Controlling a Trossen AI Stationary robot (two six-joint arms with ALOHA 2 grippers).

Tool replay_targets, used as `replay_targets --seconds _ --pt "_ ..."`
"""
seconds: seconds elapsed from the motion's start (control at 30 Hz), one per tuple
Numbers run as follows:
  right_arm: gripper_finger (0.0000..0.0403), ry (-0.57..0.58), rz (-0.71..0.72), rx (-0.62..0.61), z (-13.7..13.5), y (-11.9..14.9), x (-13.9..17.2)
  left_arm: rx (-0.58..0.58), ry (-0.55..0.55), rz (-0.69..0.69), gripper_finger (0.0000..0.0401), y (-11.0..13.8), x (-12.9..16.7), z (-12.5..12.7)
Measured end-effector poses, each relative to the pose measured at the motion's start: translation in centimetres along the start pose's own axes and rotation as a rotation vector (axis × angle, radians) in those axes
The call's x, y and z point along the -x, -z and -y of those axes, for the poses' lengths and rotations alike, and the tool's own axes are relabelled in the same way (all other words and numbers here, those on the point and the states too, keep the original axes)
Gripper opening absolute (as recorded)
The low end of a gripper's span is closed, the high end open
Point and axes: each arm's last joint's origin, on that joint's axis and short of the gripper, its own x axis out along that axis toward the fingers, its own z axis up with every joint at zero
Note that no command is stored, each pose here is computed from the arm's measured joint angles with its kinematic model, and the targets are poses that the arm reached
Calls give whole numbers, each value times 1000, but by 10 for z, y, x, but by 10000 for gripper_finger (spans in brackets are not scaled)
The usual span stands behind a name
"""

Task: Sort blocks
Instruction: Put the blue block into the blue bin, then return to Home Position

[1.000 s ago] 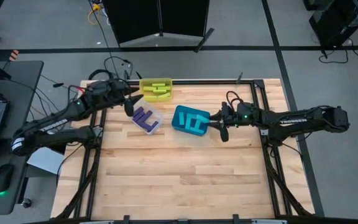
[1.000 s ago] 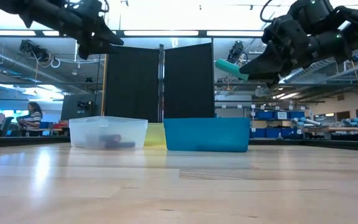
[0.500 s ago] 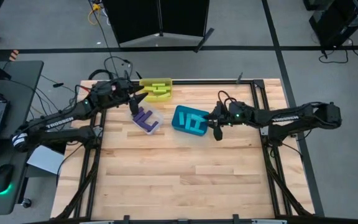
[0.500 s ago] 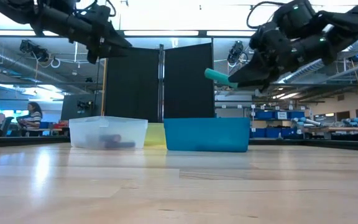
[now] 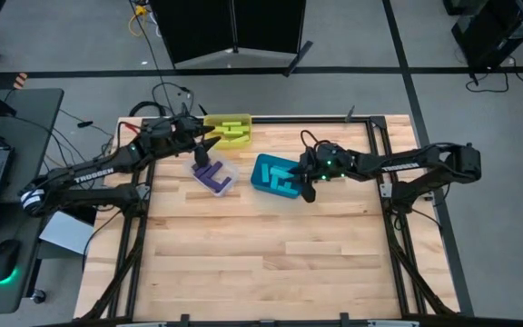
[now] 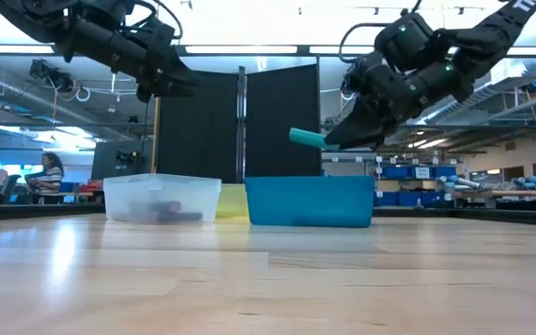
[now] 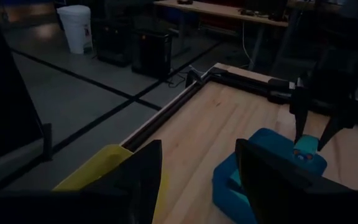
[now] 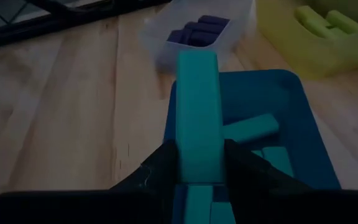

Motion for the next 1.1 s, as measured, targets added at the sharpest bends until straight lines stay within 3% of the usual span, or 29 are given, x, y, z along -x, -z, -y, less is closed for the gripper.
replay_targets --seconds 0.1,0.33,0.53,0.63,0.73,0.83,0.97,1.1 --pt "133 2 -5 0 0 0 0 -18 0 1 211 0 0 0" --pt "274 24 21 -25 -1 -4 6 -20 0 -3 211 0 0 0" --pt "299 126 75 -51 3 -11 15 -18 -1 -16 211 1 3 0" --pt "279 262 143 -52 9 -20 26 -22 -1 -6 211 -2 11 1" --pt "230 336 197 -34 17 -27 37 -63 -7 12 211 -5 23 1" --pt "148 390 226 -41 29 -31 44 -93 -43 46 211 -6 30 1" --pt "23 508 224 -46 49 -28 49 -110 -123 73 211 16 26 -6" --pt "17 594 200 -113 73 -15 52 -76 -185 118 197 48 18 -21"
